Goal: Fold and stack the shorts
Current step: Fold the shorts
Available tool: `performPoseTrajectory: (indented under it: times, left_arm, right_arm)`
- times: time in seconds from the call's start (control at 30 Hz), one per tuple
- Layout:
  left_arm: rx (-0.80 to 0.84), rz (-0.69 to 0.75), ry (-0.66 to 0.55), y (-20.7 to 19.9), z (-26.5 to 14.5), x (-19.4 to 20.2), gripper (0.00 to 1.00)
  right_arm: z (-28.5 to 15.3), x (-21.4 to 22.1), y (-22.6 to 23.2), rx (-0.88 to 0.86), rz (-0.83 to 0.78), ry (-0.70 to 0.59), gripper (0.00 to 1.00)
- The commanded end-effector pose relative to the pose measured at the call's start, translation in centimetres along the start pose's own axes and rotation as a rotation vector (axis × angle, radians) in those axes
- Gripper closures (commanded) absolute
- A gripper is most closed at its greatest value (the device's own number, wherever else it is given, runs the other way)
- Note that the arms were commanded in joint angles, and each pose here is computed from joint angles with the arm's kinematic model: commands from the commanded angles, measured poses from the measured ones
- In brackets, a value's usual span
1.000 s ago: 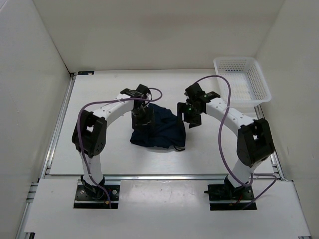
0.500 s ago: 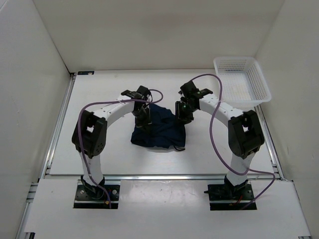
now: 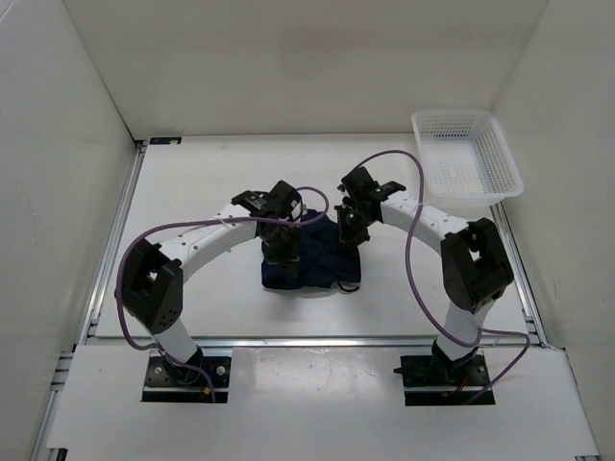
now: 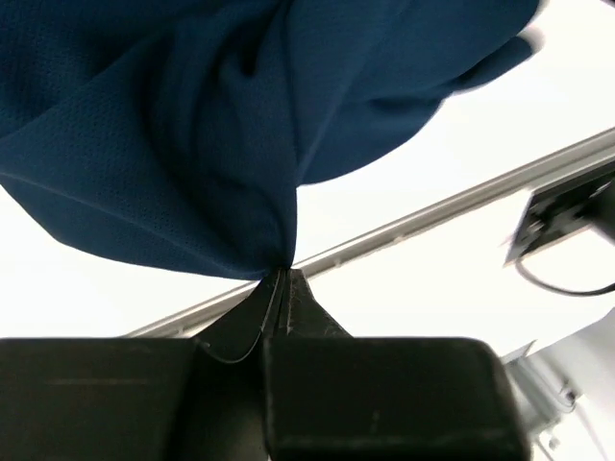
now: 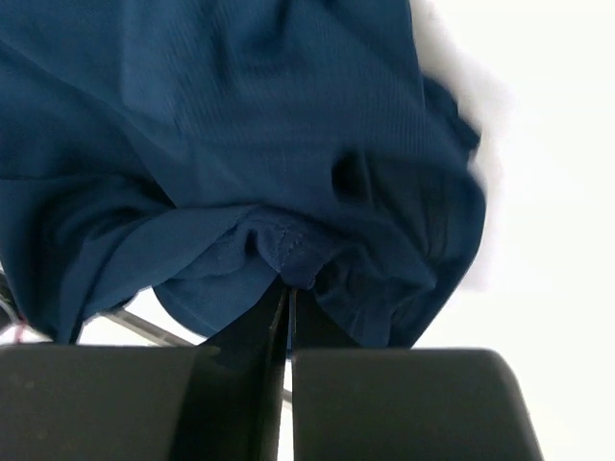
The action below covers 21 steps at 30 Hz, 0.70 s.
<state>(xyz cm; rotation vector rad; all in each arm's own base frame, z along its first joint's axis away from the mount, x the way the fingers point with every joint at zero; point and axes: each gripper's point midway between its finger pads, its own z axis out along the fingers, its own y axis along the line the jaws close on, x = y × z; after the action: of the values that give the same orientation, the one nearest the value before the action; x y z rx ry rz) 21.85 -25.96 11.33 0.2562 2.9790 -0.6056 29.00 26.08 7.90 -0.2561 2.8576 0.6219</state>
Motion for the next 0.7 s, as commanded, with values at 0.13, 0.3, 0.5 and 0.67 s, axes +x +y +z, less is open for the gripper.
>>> performPoseTrajectory:
  times: [0.13,0.3,0.5,0.67]
  left_arm:
    - [0.011,0.048,0.018,0.7,-0.8,2.9,0.9]
    - [-0.016,0.049,0.043,1.7,-0.1,3.8,0.33]
    - [-0.032,-0.015,-0.005,2.8,-0.8,2.2,0.23]
    - [-0.035,-0.1,-0.058,4.6,-1.5,-0.8,0.26]
  right_arm:
    - [-2.8,4.5,-0.5,0.087,-0.105,-0.044,1.0]
    - [-2.8,8.6,-2.7,0.206,-0.118,-0.026,1.0]
    - [-5.0,10.9,-2.8,0.221,-0.161,-0.134,1.0]
    - [-5.1,12.5,-2.6,0.228,-0.196,-0.133,1.0]
